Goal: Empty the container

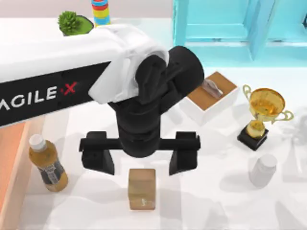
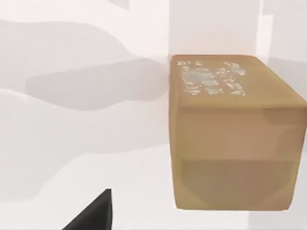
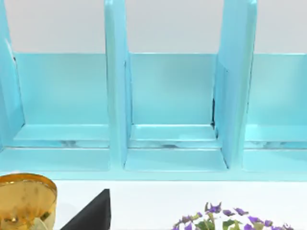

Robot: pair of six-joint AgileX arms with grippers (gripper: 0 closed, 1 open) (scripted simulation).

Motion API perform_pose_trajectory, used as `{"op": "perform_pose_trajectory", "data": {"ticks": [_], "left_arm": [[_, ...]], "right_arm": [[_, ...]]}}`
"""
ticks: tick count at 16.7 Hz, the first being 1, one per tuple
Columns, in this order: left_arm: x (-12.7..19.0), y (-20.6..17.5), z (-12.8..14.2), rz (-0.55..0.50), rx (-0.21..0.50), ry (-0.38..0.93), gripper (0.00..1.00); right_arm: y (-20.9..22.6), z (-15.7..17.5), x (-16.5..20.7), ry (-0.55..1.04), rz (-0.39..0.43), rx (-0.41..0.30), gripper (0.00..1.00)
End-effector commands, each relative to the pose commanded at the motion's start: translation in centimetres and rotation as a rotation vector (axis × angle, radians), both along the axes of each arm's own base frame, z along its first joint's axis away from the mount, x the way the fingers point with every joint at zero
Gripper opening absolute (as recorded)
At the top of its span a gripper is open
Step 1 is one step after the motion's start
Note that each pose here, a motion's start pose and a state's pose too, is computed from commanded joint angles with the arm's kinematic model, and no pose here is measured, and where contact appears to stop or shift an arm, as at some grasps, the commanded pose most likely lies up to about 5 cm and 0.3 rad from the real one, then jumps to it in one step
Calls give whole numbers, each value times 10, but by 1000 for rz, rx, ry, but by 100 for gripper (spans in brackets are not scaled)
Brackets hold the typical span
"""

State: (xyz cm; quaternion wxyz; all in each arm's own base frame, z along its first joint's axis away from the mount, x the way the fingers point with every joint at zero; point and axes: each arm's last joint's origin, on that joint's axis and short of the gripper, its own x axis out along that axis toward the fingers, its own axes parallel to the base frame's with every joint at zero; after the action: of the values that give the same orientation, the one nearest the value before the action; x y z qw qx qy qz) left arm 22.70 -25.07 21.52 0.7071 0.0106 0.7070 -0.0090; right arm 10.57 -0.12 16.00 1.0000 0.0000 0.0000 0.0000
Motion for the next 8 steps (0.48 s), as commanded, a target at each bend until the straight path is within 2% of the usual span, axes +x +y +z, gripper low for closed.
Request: {"op": "perform_pose_trajectory", "data": {"ticks": [4, 8], "left_arm": [[20, 12, 4, 4, -1, 0, 100], [76, 66, 12, 4, 0, 2, 100]], "right_arm": [[0, 0, 0, 0, 0, 0, 100], [0, 0, 0, 0, 0, 0, 100]]}}
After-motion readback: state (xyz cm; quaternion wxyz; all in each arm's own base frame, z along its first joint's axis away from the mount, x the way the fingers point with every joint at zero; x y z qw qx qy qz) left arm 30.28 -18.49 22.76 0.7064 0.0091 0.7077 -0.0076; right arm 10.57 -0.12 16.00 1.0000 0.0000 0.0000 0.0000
